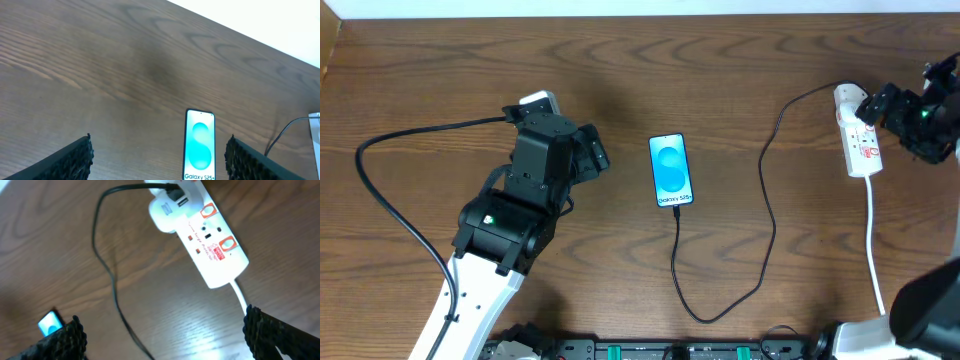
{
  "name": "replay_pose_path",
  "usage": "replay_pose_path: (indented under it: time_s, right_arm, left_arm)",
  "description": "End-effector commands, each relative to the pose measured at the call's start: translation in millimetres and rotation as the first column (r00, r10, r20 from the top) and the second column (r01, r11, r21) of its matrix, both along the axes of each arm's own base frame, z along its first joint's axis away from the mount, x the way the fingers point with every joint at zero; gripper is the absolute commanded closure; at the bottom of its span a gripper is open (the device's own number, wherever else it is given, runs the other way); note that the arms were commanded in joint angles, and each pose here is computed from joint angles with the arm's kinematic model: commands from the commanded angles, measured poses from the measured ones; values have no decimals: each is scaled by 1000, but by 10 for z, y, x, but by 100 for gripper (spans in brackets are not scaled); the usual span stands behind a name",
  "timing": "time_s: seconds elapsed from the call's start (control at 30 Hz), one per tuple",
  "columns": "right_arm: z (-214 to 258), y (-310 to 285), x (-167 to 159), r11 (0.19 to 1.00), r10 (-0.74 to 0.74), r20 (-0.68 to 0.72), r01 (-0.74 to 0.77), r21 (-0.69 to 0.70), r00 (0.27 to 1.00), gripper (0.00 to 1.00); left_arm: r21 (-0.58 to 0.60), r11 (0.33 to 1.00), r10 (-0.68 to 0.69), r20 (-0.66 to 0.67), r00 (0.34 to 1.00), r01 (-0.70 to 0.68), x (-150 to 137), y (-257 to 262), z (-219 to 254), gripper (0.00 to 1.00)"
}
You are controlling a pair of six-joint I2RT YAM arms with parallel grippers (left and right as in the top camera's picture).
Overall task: Plug charger to phone and switch on socket
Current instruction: 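Move the right gripper onto the power strip's orange switch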
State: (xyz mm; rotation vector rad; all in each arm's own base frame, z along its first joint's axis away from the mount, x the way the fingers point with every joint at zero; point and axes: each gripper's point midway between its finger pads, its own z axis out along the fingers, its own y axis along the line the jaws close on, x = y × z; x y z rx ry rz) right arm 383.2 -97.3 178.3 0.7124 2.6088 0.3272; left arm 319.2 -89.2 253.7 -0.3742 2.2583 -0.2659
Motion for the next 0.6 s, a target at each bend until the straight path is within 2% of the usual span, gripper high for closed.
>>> replay_pose_path:
  time_s: [0.0,0.07,0.1,0.23,0.43,0.57]
  right_arm:
    - [-68,-74,121,1000,14,8,-14,-10,1000,1]
    - [-171,-147,155,999,1,-12,-1,-35,1000,1]
    - [-228,-193,161,999,-9,-28,7,-52,1000,5]
    - [-446,-258,210,998,-8,-69,4,-66,998,1]
    - [-730,-167,442,987,159,-27,-160,-36,987,1]
    - [-931,-157,614,978,207,9,-207,-23,978,1]
  left_arm:
    - [24,1000,10,10,1000,-11,22,41,33,16]
    - [24,1000,10,10,1000,-11,22,41,33,16]
    - [24,1000,11,10,1000,-11,22,42,33,16]
    - [24,1000,10,10,1000,-11,22,41,33,16]
    - [24,1000,11,10,1000,-11,22,42,33,16]
    - [24,1000,11,10,1000,-11,22,42,33,16]
